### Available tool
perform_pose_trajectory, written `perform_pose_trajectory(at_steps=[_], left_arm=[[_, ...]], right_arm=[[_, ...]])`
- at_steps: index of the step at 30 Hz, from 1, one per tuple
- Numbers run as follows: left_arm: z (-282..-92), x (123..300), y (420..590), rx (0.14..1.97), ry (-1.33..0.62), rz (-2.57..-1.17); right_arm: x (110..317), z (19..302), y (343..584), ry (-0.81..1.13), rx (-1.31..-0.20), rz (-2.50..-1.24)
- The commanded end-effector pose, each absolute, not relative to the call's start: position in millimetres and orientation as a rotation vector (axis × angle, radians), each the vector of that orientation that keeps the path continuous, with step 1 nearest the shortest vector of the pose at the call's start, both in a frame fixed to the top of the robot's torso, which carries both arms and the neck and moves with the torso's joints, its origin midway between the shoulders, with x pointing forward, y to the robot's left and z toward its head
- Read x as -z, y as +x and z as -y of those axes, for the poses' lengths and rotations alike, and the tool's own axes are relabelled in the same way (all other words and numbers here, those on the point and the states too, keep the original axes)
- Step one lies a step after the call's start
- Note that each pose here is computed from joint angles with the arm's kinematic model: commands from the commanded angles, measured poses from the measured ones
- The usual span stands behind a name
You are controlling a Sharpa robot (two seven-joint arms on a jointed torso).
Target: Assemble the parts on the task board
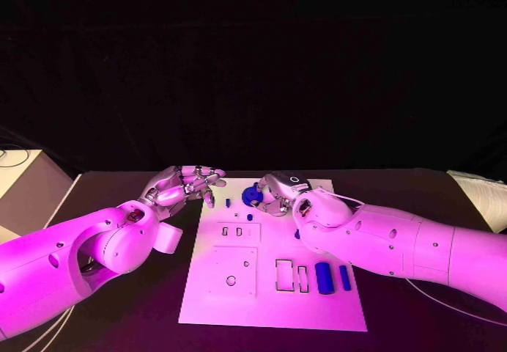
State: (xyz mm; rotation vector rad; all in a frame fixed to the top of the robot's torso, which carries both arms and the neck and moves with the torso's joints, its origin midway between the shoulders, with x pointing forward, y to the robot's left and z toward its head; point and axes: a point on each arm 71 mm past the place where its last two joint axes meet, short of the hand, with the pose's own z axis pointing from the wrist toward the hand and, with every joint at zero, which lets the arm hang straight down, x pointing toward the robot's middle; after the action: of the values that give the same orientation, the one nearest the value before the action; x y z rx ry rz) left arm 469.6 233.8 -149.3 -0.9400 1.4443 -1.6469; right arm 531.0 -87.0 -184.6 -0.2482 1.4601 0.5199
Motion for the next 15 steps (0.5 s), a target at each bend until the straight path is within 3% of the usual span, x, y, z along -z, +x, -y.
perform_pose_trajectory(at_steps=[1,15], left_arm=[[-232.0,148.4,468.9,1.664,-0.927,-1.448],[-233.4,148.5,469.0,1.660,-0.927,-1.446]], right_arm=[[189.6,84.5,527.3,-0.265,-0.526,-1.496],[188.6,88.5,520.4,-0.263,-0.547,-1.506]])
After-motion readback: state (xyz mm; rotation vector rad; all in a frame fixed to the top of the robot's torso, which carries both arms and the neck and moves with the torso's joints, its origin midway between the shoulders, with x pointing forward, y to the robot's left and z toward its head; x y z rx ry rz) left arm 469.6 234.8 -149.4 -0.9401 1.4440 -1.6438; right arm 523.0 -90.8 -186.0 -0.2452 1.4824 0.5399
